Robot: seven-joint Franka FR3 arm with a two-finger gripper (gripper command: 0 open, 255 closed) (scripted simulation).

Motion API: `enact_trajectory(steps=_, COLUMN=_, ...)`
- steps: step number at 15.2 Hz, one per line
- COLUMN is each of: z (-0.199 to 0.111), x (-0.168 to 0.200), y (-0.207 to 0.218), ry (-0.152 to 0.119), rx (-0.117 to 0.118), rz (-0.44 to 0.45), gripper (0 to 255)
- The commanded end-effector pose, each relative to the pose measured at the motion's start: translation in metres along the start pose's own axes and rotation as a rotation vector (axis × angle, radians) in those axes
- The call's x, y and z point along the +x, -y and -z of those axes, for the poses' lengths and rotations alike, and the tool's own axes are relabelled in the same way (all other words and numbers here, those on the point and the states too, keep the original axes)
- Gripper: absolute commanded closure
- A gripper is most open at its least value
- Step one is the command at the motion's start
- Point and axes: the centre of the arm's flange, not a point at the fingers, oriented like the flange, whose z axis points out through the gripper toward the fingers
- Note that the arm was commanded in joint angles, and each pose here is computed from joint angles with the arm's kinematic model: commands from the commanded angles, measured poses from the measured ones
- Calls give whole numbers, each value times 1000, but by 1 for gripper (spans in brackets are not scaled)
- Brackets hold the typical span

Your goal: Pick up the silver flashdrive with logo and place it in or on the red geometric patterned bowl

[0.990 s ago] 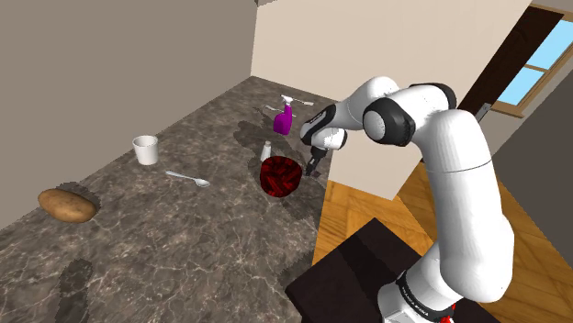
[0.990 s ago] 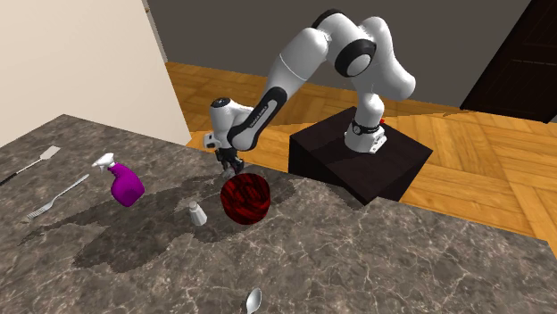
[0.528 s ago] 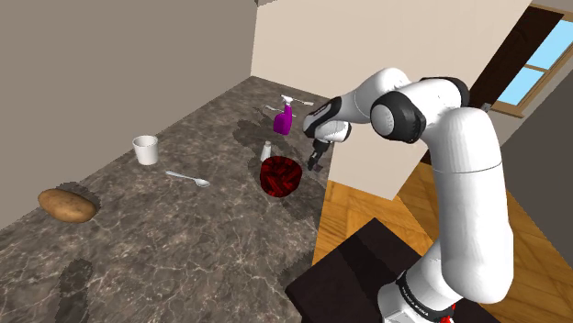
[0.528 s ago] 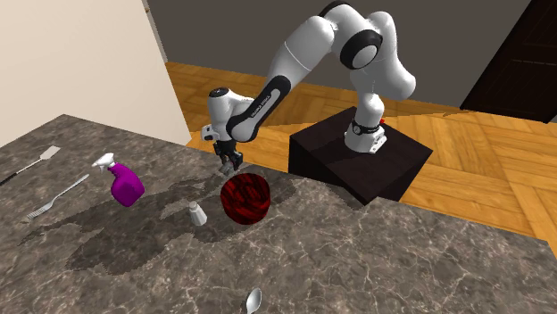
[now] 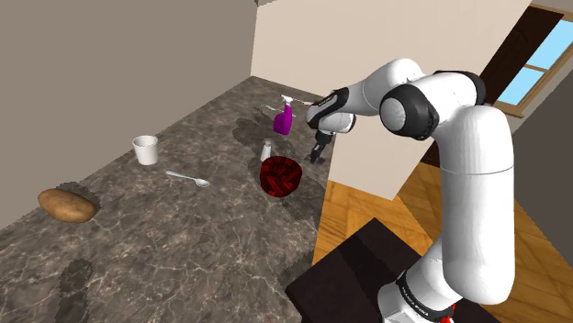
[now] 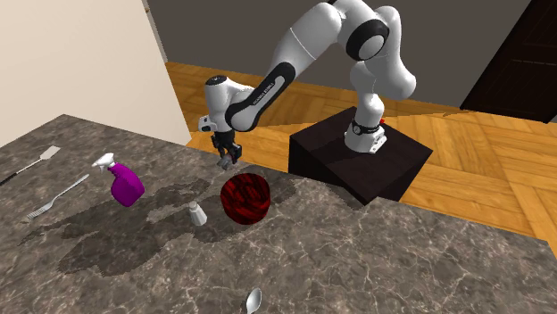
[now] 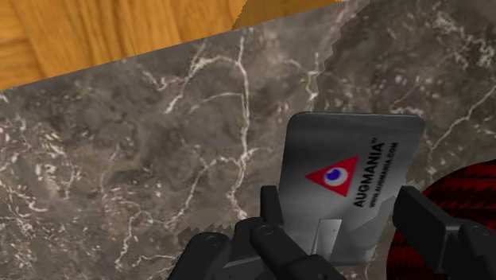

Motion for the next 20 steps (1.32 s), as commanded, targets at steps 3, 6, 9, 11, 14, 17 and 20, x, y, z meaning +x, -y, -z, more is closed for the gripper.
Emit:
enact_trajectory(steps=3, z=22, x=1, y=-1, ry=0, rx=0, rz=0, gripper=255)
enact_trajectory(steps=6, z=38, x=2, y=-1, ry=0, rx=0, rz=0, gripper=255)
enact_trajectory(steps=9, z=53, x=2, y=-1, ry=0, rx=0, rz=0, gripper=255)
enact_trajectory(steps=11, z=64, x=3, y=-2, ry=0, rx=0, rz=0, gripper=255)
enact_trajectory(steps=14, z=67, x=16, y=21, ry=0, rx=0, rz=0, gripper=255)
enact_trajectory(steps=17, z=70, x=36, y=56, ry=0, rx=0, rz=0, gripper=255)
enact_trajectory(steps=20, z=72, x=55, y=90, ry=0, rx=0, rz=0, gripper=255)
